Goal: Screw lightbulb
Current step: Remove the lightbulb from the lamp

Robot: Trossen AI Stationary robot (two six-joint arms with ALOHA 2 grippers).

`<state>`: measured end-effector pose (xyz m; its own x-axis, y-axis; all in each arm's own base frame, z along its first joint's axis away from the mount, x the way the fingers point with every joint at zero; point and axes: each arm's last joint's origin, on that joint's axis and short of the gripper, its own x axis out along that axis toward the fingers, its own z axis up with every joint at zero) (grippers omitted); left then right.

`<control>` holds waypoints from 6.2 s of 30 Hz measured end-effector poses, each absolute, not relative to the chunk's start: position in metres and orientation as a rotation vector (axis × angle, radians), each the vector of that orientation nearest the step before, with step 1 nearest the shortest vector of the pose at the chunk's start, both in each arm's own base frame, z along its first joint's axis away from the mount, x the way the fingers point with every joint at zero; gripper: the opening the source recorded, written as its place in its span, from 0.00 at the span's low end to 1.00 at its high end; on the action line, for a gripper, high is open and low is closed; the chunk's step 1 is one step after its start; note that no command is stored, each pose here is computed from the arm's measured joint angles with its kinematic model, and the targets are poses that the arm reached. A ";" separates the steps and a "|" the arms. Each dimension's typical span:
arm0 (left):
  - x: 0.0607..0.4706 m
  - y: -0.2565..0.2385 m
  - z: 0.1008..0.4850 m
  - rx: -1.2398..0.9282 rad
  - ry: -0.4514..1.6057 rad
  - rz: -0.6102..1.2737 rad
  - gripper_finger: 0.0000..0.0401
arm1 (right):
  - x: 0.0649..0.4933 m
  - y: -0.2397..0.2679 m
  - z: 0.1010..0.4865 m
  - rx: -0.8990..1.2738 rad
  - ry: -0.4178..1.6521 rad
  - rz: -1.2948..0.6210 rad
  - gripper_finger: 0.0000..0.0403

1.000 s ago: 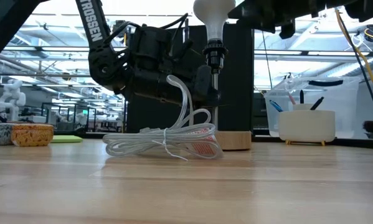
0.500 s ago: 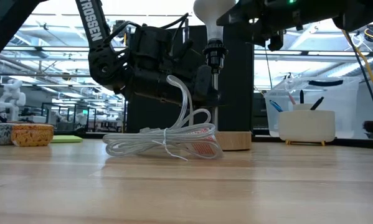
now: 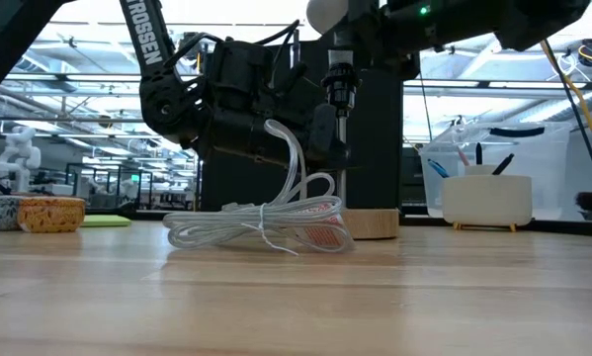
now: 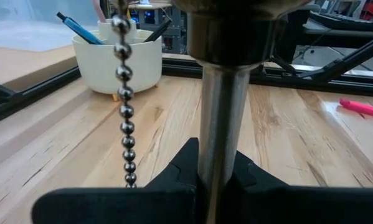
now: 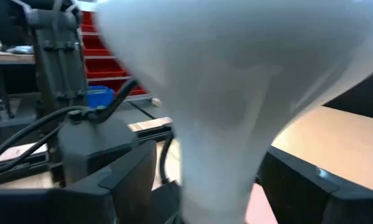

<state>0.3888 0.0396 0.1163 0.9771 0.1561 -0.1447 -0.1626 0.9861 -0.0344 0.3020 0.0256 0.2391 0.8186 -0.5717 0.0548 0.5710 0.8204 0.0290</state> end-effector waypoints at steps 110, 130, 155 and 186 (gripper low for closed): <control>0.387 0.026 0.112 -0.006 0.178 -0.319 0.06 | 0.262 -0.037 0.280 -0.110 0.002 0.269 0.71; 0.387 0.026 0.112 -0.015 0.179 -0.301 0.06 | 0.194 -0.029 0.312 -0.146 0.101 0.000 0.71; 0.388 0.029 0.113 -0.025 0.175 -0.177 0.06 | 0.200 0.055 0.293 -0.102 0.202 -0.356 0.64; 0.388 0.038 0.114 -0.062 0.148 0.311 0.06 | 0.291 0.082 0.230 -0.054 -0.045 -0.856 0.64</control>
